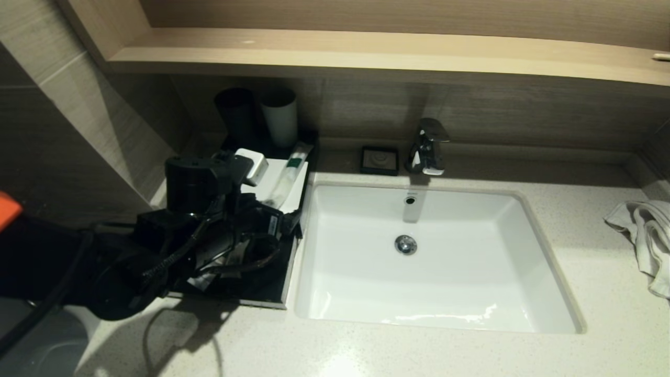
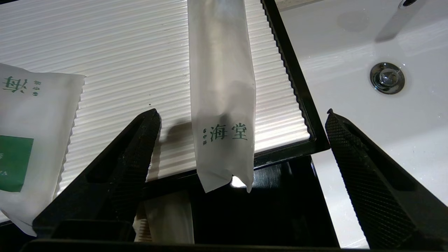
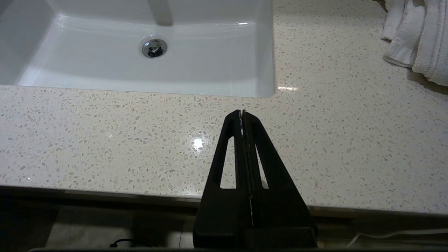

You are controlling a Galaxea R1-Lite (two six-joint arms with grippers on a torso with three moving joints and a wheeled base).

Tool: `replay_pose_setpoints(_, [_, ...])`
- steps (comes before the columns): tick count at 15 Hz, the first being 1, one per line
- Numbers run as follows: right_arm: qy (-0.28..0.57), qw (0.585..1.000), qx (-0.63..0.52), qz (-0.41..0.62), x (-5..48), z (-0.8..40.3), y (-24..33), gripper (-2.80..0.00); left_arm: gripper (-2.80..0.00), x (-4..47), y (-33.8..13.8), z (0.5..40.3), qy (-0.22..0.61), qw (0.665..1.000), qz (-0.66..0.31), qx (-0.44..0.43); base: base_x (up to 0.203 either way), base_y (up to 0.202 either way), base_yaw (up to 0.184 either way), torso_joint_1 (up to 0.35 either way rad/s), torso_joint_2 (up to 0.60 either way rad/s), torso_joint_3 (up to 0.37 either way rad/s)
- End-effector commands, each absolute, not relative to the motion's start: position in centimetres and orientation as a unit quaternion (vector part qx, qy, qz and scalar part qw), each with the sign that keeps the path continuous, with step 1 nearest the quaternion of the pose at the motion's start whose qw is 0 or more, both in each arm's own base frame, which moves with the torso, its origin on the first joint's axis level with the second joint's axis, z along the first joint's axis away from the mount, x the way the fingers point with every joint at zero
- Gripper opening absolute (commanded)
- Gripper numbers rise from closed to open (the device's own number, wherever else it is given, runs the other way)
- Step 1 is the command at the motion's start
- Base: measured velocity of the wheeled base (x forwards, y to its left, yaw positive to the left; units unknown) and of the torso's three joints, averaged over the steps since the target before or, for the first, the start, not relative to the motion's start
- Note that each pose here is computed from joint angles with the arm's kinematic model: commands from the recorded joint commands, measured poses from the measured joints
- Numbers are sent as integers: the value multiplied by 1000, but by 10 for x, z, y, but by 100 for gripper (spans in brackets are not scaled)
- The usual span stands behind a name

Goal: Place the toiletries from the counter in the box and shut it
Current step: Pick up the bathroom toiletry

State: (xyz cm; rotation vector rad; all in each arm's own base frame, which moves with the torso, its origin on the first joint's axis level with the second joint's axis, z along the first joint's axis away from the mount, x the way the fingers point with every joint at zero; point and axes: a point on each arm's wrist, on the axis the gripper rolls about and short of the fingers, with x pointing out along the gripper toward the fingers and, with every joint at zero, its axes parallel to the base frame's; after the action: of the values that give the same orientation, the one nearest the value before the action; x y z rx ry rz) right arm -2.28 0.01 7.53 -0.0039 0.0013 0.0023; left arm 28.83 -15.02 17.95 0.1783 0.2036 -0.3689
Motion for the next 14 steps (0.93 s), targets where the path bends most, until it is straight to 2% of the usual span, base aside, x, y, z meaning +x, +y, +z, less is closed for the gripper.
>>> replay_pose_setpoints(1, [1,1000,-2,1,-23,75,0,-280,0,288,-150,181,97,974,-182,88,0,0,0,0,0,0])
replay_pose_setpoints(2, [1,1000,-2,1,-23,75,0,-280,-280,288,-150,181,98,974,-182,88,0,0,0,0,0,0])
replay_pose_setpoints(14, [1,1000,-2,1,-23,75,0,-280,-280,286,-149,183,94,975,-182,86,0,0,0,0,0,0])
